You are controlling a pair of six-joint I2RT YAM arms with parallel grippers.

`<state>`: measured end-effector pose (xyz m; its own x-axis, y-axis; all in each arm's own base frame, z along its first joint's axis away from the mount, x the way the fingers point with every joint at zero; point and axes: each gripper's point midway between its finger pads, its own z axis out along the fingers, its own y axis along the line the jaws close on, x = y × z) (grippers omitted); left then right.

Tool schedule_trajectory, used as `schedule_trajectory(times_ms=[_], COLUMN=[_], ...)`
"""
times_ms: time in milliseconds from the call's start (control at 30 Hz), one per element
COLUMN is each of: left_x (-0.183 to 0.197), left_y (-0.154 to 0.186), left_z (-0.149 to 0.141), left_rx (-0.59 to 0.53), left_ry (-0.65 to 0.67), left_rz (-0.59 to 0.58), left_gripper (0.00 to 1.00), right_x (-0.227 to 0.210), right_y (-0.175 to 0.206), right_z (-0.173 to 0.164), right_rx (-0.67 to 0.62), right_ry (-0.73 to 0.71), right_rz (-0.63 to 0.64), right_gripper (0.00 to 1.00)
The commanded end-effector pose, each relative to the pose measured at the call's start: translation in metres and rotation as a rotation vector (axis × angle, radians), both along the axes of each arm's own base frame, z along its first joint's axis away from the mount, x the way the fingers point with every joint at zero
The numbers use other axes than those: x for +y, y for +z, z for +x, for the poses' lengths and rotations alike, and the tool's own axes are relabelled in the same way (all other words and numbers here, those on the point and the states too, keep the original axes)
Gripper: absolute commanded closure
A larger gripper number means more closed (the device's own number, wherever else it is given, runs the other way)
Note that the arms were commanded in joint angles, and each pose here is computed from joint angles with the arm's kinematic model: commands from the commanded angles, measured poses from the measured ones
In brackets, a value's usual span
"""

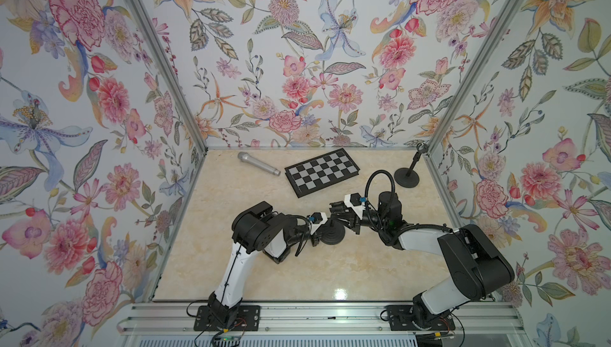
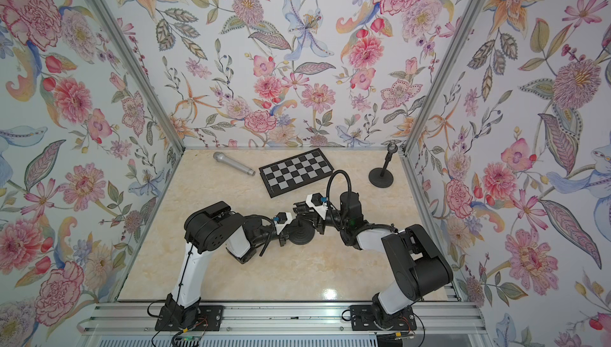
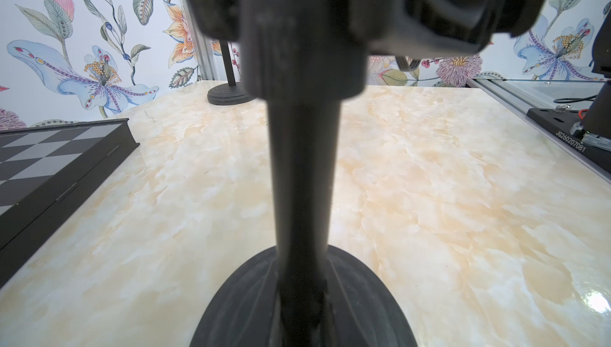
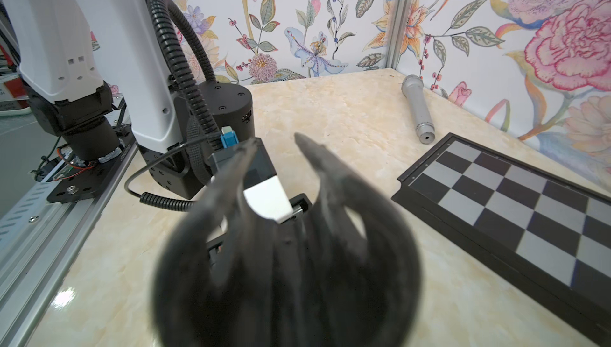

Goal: Assemble a microphone stand
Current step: Screw the microphone stand pole into the microphone stand base.

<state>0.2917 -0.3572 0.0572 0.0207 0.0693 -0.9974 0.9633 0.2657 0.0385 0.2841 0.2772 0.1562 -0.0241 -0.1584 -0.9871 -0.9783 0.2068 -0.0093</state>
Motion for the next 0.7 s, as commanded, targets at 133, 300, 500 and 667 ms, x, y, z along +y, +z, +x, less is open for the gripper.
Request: schedule_trajectory(times_ms=[133, 300, 500, 667], left_x=[0.007, 0.008, 0.006, 0.007], left_y=[0.028, 0.028, 0.028, 0.026], left_z=[-0.002, 0.004, 0.002, -0.001], left_rx=[-0.175, -0.162, -0.171, -0.180], left_ry=[0.031, 0.053, 0.046, 0.035], left_rz=[-0.096, -0.103, -0.101, -0.091], left_gripper=[0.85, 0.84, 0.92, 0.93], right_x=[-0.032, -0.019, 0.012, 0.004], right_y=[-0.021, -0.046, -0.030, -0.008], right_z=[0.035, 0.008, -0.026, -0.034], right_rx=[0.072, 0.102, 0.032, -0.009], right_ry=[-0.544, -0.770, -0.375, -0.033], right_rz=[0.010, -0.031, -0.020, -0.072], right_gripper=[1.00, 1.00, 0.63, 0.51])
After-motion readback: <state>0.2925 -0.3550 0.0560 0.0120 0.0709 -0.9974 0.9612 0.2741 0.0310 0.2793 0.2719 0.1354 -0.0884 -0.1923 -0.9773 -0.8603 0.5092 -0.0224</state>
